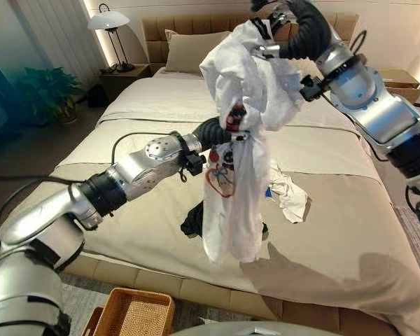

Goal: Pick up clothes into the bucket

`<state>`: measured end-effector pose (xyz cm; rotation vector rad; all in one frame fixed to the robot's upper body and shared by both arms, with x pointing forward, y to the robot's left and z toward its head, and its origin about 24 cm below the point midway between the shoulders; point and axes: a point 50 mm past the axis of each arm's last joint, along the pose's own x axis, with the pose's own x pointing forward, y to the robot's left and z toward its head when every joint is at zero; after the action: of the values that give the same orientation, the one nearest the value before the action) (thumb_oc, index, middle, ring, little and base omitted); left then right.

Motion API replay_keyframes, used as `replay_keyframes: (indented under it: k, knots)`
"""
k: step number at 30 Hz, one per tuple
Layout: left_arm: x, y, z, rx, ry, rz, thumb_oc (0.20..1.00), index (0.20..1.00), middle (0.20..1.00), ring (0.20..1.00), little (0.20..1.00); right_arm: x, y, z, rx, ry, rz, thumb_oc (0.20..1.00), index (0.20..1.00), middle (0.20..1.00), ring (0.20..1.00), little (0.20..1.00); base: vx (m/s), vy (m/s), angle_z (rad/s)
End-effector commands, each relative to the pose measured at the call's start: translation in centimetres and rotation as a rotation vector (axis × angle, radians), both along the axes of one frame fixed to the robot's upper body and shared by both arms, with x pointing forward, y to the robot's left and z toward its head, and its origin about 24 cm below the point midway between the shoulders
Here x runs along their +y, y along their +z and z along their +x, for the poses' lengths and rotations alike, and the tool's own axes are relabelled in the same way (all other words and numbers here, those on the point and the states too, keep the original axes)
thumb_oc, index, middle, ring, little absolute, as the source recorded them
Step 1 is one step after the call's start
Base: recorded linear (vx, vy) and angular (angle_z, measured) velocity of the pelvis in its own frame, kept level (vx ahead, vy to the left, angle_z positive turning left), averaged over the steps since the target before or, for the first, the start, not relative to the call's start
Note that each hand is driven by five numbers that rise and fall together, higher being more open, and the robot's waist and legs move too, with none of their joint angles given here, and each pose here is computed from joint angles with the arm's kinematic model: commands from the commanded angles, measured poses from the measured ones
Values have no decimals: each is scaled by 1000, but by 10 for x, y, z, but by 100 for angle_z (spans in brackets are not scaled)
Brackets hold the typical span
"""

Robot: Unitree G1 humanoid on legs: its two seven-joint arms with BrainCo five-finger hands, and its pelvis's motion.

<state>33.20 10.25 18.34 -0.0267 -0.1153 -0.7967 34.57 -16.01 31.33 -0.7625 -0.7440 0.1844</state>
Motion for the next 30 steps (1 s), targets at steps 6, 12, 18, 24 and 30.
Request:
replay_keyframes:
  k: [6, 12, 18, 24, 30]
  knots:
    - [116, 33, -4, -184, 478, -251, 200, 200, 200, 200, 200, -65, -30, -12, 36, -166, 160, 1000, 1000, 1000, 1000, 1000, -7, -3, 10]
    - [196, 45, -46, -437, 842, 67, 200, 200, 200, 200, 200, -128, -98, -25, 222, -374, 292, 1000, 1000, 1000, 1000, 1000, -3, 11, 10]
    - [240, 32, -88, -465, 1045, 220, 200, 200, 200, 200, 200, -178, -205, -59, 518, -650, 415, 1000, 1000, 1000, 1000, 1000, -34, 11, 17]
    - [262, 13, -103, -424, 1144, 435, 200, 200, 200, 200, 200, -195, -291, -93, 817, -876, 321, 1000, 1000, 1000, 1000, 1000, -100, -4, 19]
    - [279, -31, -97, -267, 1261, 571, 200, 200, 200, 200, 200, -175, -345, -113, 1016, -911, 234, 1000, 1000, 1000, 1000, 1000, -185, -1, 18]
